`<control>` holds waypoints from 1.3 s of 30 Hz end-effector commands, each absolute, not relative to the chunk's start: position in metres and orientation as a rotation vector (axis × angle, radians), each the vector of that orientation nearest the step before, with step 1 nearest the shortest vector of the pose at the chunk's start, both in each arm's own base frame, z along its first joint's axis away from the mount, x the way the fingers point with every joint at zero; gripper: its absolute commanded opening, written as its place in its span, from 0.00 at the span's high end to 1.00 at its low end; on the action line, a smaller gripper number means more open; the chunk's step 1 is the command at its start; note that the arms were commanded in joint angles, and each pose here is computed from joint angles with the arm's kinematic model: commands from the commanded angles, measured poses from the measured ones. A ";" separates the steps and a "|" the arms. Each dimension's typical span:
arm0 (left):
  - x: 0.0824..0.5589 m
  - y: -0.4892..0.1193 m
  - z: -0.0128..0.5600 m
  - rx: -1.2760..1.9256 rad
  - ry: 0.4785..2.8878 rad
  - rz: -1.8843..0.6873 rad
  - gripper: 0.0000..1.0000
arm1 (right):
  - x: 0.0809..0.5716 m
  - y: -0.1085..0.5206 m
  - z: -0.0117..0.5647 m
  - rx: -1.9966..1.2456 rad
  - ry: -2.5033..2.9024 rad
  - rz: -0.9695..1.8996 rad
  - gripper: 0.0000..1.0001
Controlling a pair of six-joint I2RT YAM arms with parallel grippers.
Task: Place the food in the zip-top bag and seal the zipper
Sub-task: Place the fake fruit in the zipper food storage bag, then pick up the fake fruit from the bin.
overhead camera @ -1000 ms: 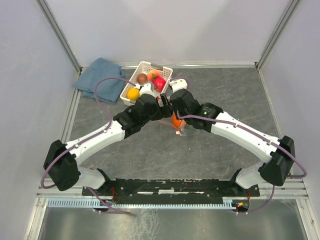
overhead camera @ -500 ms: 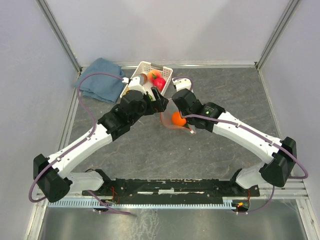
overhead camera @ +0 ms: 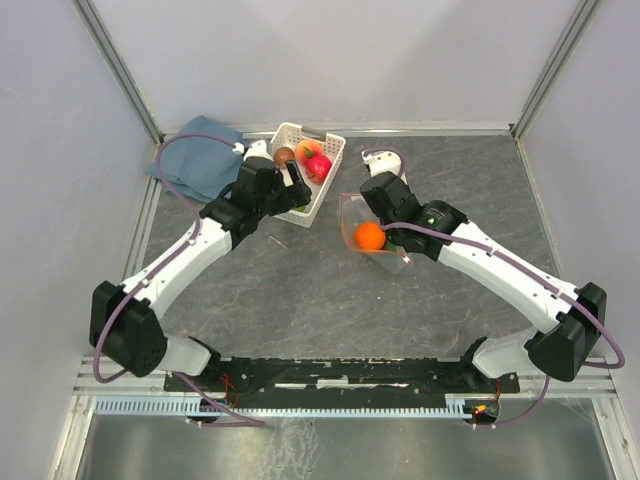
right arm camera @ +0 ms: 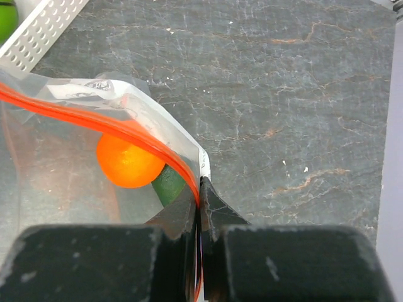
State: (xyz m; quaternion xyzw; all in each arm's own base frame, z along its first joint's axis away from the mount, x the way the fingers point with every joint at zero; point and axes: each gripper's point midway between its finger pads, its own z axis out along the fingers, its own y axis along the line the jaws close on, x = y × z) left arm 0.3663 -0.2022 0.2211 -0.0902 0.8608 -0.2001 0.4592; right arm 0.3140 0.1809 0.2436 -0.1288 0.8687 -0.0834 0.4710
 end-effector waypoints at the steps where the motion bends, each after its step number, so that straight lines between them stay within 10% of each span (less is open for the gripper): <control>1: 0.386 -0.194 0.225 -0.178 2.128 -0.453 0.00 | 0.316 0.173 0.267 -0.280 2.073 -0.215 0.92; 39: 0.471 -0.179 0.123 -0.109 2.419 -0.148 0.00 | 0.328 0.185 0.262 -0.316 2.071 -0.130 0.93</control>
